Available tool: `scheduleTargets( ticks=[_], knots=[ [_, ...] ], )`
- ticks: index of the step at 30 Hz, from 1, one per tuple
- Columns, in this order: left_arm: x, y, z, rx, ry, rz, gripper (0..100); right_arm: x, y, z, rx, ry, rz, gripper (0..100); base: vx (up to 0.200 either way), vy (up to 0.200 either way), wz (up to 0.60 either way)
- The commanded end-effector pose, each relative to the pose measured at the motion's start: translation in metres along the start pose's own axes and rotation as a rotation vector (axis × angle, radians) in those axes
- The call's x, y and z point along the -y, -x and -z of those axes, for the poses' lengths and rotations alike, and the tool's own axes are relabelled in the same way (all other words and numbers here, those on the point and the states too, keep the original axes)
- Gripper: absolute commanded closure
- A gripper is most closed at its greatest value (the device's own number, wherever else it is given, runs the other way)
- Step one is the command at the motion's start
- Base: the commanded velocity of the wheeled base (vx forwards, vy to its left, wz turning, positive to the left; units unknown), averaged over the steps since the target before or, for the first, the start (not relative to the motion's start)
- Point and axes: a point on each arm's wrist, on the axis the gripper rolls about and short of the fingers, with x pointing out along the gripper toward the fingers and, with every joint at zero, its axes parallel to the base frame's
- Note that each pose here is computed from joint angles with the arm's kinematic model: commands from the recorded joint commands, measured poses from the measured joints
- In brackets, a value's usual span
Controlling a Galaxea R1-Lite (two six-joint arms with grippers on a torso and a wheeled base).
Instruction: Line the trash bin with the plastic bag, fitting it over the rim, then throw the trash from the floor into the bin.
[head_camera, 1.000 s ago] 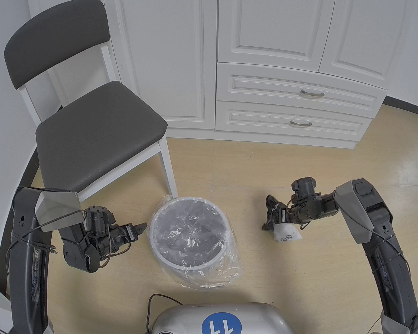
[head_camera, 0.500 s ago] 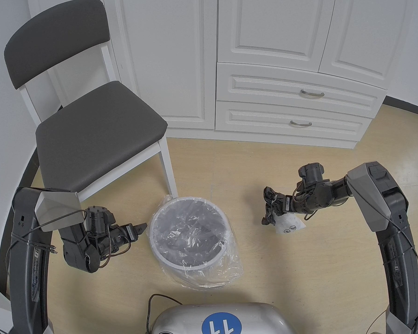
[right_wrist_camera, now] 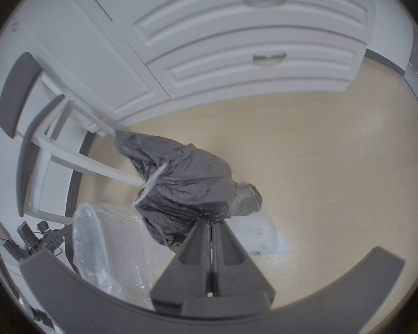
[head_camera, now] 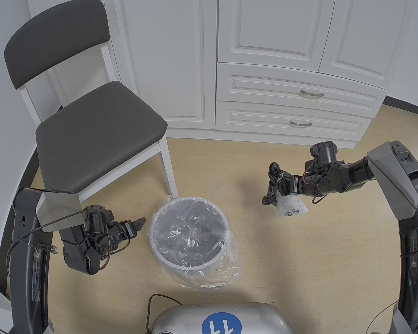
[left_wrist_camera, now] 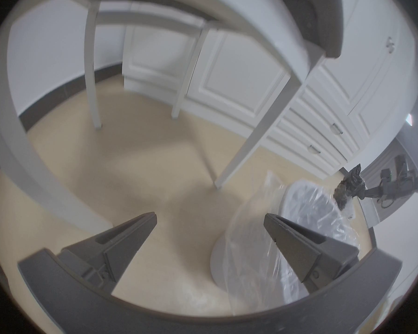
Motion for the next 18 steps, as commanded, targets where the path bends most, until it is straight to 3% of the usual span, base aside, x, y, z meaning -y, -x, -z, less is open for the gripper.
scheduleTargets(
  ticks=[1, 3, 6, 17, 18],
  knots=[
    [-0.015, 0.009, 0.009, 0.102, -0.101, -0.054, 0, -0.026, 0.064, -0.024, 0.13, 0.037, -0.057, 100, 0.0, 0.0, 0.0],
    [-0.02, 0.023, 0.012, 0.042, -0.16, -0.083, 0, -0.036, 0.08, -0.026, 0.163, 0.052, -0.078, 100, 0.0, 0.0, 0.0],
    [-0.013, 0.033, 0.008, 0.033, -0.187, -0.057, 0, -0.047, 0.094, -0.023, 0.185, 0.073, -0.103, 100, 0.0, 0.0, 0.0],
    [0.037, 0.084, -0.008, 0.006, -0.233, 0.096, 0, -0.099, 0.139, 0.01, 0.172, 0.165, -0.221, 100, 0.0, 0.0, 0.0],
    [0.047, 0.096, -0.012, 0.008, -0.244, 0.141, 0, -0.107, 0.144, 0.016, 0.164, 0.178, -0.24, 100, 0.0, 0.0, 0.0]
  ],
)
